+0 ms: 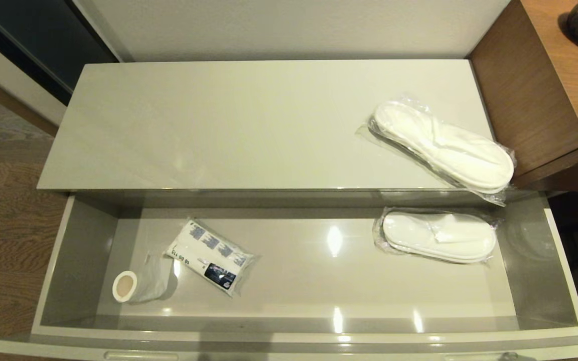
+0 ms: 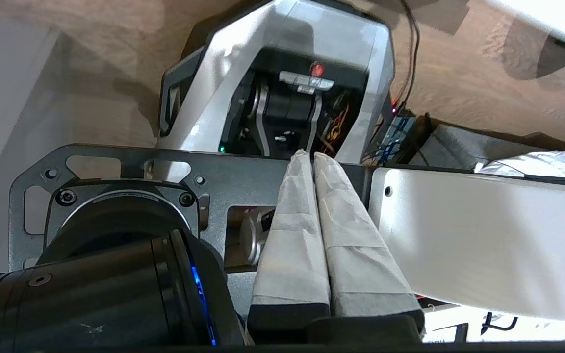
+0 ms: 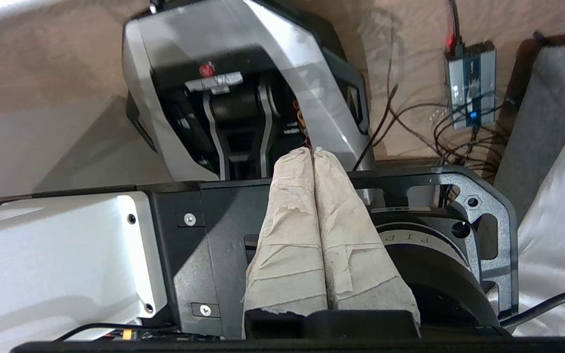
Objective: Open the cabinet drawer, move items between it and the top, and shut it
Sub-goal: Close the drawer
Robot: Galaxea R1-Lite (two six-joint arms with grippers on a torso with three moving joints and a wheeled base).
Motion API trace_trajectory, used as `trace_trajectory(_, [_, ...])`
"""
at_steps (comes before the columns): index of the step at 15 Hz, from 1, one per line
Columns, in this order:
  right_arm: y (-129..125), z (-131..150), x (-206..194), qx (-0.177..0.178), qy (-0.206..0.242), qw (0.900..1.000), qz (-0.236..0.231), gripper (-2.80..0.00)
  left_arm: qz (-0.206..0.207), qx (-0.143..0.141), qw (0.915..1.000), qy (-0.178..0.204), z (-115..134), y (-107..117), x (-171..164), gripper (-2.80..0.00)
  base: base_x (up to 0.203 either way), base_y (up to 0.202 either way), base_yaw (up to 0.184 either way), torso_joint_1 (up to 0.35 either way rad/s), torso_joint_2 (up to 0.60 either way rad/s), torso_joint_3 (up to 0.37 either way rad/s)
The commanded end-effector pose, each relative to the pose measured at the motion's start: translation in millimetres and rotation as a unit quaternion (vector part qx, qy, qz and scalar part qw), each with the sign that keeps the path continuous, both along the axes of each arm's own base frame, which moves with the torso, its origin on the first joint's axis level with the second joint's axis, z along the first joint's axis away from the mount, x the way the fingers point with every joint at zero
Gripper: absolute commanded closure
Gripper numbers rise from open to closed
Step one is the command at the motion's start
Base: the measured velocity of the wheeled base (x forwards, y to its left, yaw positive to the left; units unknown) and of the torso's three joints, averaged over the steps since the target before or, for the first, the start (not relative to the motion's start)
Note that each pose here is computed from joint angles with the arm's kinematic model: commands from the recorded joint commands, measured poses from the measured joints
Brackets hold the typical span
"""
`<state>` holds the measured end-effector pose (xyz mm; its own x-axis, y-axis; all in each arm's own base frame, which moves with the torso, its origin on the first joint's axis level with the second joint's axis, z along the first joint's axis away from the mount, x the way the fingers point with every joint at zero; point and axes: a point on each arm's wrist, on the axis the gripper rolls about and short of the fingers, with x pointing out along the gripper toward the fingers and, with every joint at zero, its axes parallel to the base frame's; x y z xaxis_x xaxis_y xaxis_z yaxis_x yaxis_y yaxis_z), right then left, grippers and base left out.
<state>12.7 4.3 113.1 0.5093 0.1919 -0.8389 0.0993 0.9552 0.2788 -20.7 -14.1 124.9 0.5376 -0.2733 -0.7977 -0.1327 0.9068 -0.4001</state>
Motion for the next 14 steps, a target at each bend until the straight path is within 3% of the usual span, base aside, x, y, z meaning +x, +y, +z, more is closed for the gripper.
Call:
trace_trajectory(1, [0,0,-2,0.002,0.000,1.000,-0.001,0.00,-0.001,-0.003,1.0000,0.004,-1,0,0,0.00,0.000,0.000,0.000,-0.375,0.08,-0.287])
trace_trajectory(6, [0,0,-8,-0.011,-0.039,0.999,0.019,0.00,0.002,-0.003,1.0000,0.001,0,1,3,0.00,0.000,0.000,0.000,-0.202,0.04,-0.168])
trace_trajectory(8, [-1,2,4,-0.024,-0.012,1.000,0.015,0.00,0.021,0.012,0.9978,-0.062,6,3,14,0.00,0.000,0.000,0.000,-0.011,0.00,-0.015])
trace_trajectory(9, [-2,5,17,-0.023,0.010,1.000,0.001,0.00,0.036,0.026,0.9918,-0.120,12,8,30,0.00,0.000,0.000,0.000,0.000,0.00,0.000])
trace_trajectory(10, [-3,6,33,-0.021,0.032,0.999,-0.015,0.00,0.045,0.035,0.9865,-0.154,13,13,46,0.00,0.000,0.000,0.000,0.000,0.00,0.000])
trace_trajectory(11, [-3,7,48,-0.019,0.042,0.998,-0.030,0.00,0.052,0.036,0.9846,-0.163,9,17,57,0.00,0.000,0.000,0.000,0.000,0.00,0.000])
trace_trajectory(14, [-2,-10,86,-0.013,0.098,0.995,-0.033,0.00,0.047,0.012,0.9887,-0.142,-12,25,85,0.00,0.000,0.000,0.000,0.000,0.00,0.000])
